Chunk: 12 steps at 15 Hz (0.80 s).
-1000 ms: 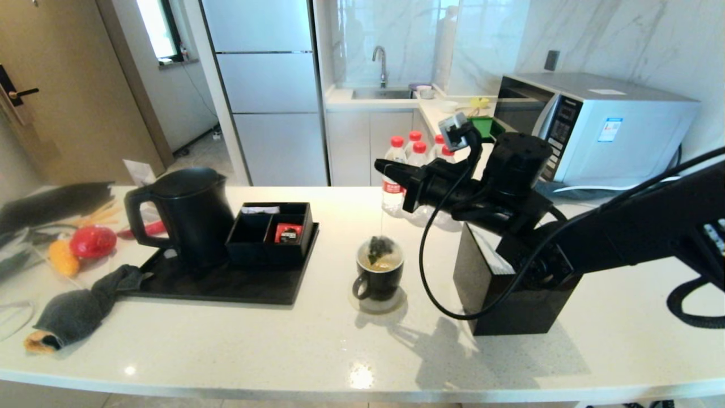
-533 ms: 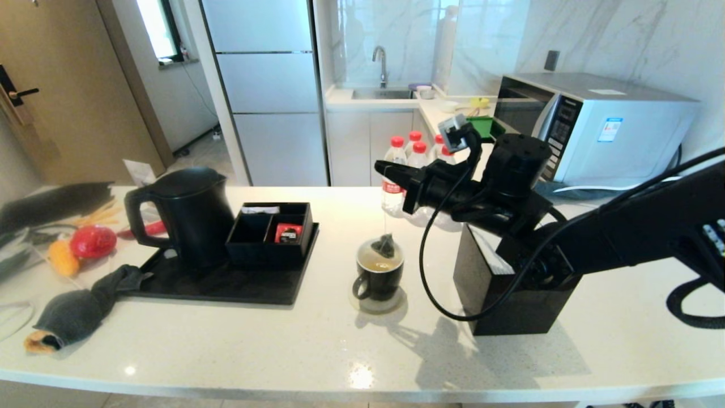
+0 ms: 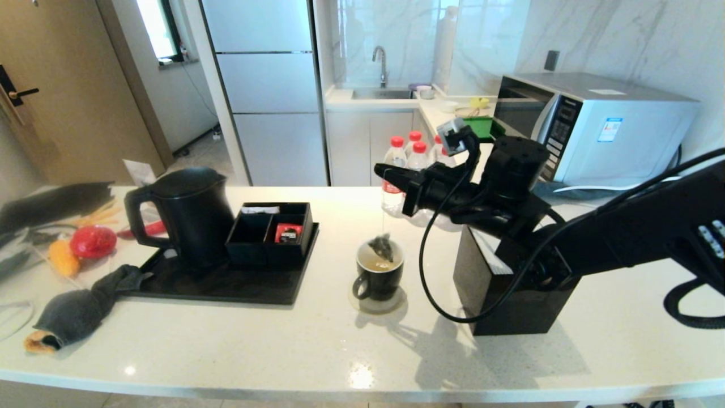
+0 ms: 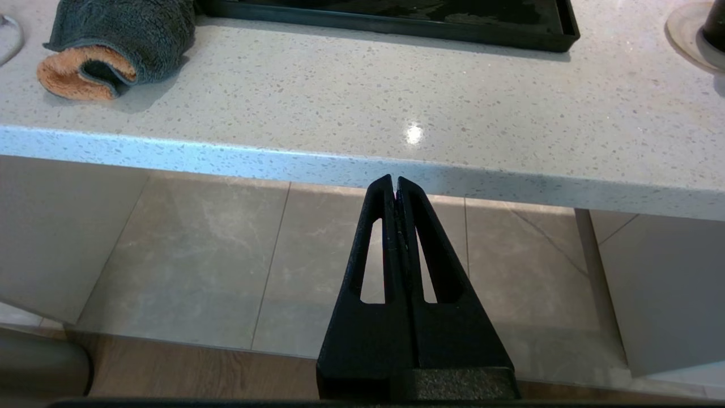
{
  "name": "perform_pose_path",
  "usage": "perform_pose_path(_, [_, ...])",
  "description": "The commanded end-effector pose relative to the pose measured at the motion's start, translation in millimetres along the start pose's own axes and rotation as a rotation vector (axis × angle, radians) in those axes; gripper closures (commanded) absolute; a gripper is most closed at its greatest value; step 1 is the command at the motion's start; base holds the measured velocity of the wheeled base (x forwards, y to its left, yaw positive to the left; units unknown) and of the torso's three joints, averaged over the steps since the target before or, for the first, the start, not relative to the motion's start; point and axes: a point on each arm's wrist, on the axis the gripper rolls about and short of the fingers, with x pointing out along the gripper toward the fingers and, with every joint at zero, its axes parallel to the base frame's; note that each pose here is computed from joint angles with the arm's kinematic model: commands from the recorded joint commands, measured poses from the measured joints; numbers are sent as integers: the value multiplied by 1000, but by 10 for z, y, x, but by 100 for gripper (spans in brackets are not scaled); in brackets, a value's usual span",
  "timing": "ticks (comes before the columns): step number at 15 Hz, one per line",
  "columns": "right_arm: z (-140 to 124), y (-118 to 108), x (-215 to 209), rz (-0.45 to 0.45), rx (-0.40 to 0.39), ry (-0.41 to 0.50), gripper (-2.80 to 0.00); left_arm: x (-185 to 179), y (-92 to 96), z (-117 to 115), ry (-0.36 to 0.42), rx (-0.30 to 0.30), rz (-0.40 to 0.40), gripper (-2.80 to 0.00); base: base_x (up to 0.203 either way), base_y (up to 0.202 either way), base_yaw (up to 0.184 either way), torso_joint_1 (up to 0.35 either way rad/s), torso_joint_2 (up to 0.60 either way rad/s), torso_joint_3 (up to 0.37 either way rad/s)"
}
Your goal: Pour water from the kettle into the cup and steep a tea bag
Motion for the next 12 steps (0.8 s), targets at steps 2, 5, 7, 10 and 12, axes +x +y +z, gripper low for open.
perform_pose_path(2, [-59, -11, 9, 3, 3, 4, 0, 3, 0, 0, 5, -2, 1, 0, 0, 0, 0, 0, 0, 0])
perform_pose_path(5, [-97, -2, -19, 3, 6, 5, 0, -4, 1, 0, -6, 3, -20, 0, 0, 0, 0, 0, 0, 0])
perform_pose_path(7, [-123, 7, -29, 4, 6, 5, 0, -19, 3, -5, -25, 15, -66, 0, 0, 0, 0, 0, 0, 0])
perform_pose_path(10, [-126, 7, -31, 4, 7, 6, 0, -121, 15, -47, -165, 9, -77, 0, 0, 0, 0, 0, 0, 0])
perform_pose_path(12, [-150, 8, -41, 1, 10, 14, 0, -187, 22, -84, -262, 0, -72, 0, 0, 0, 0, 0, 0, 0])
